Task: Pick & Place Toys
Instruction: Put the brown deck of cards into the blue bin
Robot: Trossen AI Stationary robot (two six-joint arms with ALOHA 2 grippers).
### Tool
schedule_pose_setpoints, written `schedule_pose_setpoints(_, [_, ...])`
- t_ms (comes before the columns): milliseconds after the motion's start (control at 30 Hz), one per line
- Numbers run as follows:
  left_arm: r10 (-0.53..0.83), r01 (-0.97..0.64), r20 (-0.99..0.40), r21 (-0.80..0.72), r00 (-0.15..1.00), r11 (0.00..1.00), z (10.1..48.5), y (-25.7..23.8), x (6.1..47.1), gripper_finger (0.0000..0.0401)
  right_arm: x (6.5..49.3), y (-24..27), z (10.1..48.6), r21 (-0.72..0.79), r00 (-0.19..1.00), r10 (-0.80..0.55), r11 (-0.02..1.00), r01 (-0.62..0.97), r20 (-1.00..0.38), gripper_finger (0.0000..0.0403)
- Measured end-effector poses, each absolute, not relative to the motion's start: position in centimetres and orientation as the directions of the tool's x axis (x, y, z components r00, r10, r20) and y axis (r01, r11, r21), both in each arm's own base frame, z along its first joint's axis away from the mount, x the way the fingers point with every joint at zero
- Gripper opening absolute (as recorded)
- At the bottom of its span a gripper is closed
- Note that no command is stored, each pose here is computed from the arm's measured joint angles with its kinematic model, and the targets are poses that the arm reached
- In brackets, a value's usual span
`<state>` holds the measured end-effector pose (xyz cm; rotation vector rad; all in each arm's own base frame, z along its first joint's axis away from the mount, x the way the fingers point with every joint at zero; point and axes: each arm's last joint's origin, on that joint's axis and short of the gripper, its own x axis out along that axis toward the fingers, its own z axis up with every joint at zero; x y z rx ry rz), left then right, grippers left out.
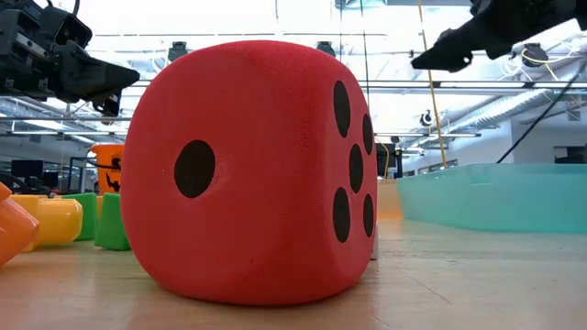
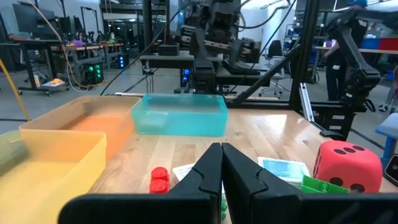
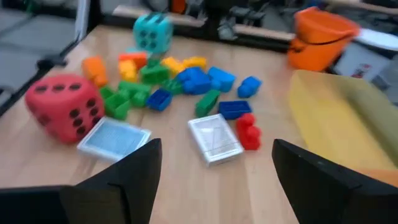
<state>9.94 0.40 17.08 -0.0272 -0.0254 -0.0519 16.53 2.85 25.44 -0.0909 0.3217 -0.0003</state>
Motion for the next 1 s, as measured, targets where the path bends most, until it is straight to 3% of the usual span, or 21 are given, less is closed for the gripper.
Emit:
schedule_pose_setpoints(200, [-0.052, 0.038, 0.131, 0.105, 0.99, 0.994, 18.1, 0.4, 9.9, 0.001, 12.4, 1.7, 24.8, -0.003, 0.987, -0.029, 1.0, 0.029, -0.16, 0.0255])
schedule_pose_setpoints(400, [-0.055, 0.05, 0.28, 0.024, 0.959, 0.998, 19.5, 0.4, 9.6, 0.001, 10.5, 1.2, 22.9, 0.056, 0.995, -0.091, 0.994, 0.093, -0.029, 0.0247])
schedule_pose_setpoints(1000, [-0.056, 0.135, 0.353, -0.204, 0.934, 0.97, 20.3, 0.3, 9.3, 0.001, 10.0, 1.0, 22.7, -0.063, 0.994, -0.105, 0.993, 0.105, 0.007, 0.0247])
